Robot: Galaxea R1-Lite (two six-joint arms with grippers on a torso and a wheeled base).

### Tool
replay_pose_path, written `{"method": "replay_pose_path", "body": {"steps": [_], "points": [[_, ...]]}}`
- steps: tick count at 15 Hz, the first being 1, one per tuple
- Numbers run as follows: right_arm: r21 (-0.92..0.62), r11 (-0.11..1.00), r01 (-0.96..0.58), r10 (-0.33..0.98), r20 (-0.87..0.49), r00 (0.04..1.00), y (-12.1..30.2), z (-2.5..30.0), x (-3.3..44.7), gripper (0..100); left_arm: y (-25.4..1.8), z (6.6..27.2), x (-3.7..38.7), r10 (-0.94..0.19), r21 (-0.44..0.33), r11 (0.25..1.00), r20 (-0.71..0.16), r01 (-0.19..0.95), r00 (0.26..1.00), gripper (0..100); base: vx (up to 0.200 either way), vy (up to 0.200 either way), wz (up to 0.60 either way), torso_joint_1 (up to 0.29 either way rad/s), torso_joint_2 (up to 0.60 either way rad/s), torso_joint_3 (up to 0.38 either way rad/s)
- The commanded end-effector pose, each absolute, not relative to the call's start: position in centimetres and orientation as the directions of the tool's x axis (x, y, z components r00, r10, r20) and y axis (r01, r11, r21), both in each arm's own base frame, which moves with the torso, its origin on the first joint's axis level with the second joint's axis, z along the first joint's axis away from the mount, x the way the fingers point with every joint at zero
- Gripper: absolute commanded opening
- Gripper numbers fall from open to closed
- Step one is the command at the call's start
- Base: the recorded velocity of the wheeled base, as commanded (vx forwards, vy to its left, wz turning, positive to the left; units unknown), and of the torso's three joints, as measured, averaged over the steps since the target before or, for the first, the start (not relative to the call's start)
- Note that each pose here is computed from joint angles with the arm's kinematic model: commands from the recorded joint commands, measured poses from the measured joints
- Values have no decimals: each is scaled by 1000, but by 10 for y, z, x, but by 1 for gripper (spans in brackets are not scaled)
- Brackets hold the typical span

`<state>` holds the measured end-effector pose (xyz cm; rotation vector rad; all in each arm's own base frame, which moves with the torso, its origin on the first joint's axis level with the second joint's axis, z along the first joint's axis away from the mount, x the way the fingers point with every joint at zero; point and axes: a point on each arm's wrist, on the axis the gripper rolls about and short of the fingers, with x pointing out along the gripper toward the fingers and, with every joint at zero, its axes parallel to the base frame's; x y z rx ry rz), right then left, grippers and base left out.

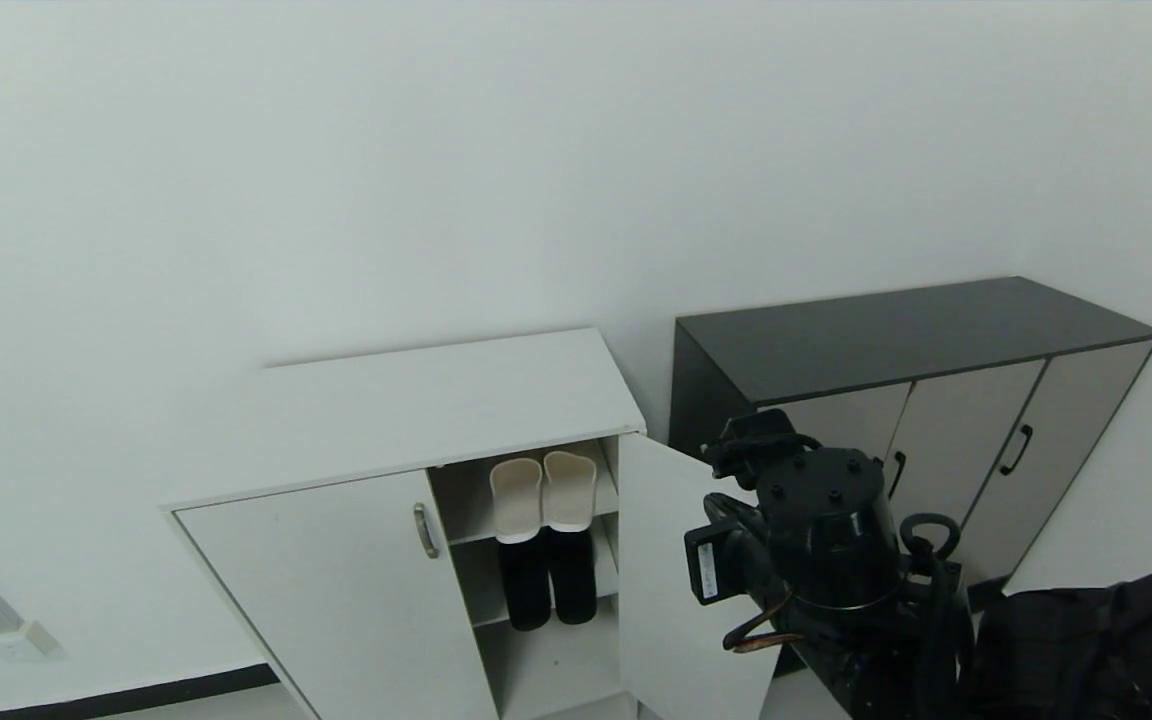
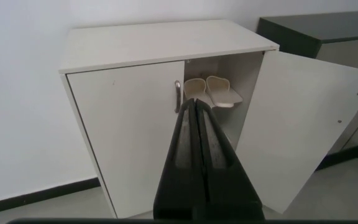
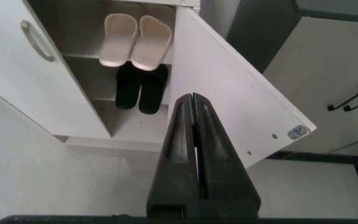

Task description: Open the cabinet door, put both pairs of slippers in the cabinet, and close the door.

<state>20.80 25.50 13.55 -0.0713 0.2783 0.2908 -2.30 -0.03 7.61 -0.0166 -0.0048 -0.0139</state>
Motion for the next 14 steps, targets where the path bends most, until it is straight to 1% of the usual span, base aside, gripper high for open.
{"method": "replay_pose_path", "body": {"steps": [1, 5, 7, 11, 14], "points": [[-37, 956, -290, 269, -280, 922, 254, 135, 209, 0, 0, 76, -23, -14, -17, 1000, 5, 14, 1000, 0, -200, 0, 0, 2, 7, 2], [-36, 957, -288, 268, -271, 924, 253, 135, 210, 0, 0, 76, -23, -14, -17, 1000, 5, 14, 1000, 0, -200, 0, 0, 8, 7, 2], [-38, 959, -281, 261, -272, 926, 251, 134, 212, 0, 0, 76, -23, -14, -17, 1000, 3, 14, 1000, 0, 0, 0, 0, 0, 0, 0], [-62, 973, -221, 196, -275, 941, 238, 132, 233, 0, 0, 76, -23, -14, -17, 1000, 5, 14, 1000, 0, 0, 0, 0, 0, 0, 0], [-32, 985, -172, 159, -252, 955, 227, 141, 265, 0, 0, 76, -23, -14, -17, 1000, 5, 14, 1000, 0, 0, 0, 0, 0, 0, 0]]}}
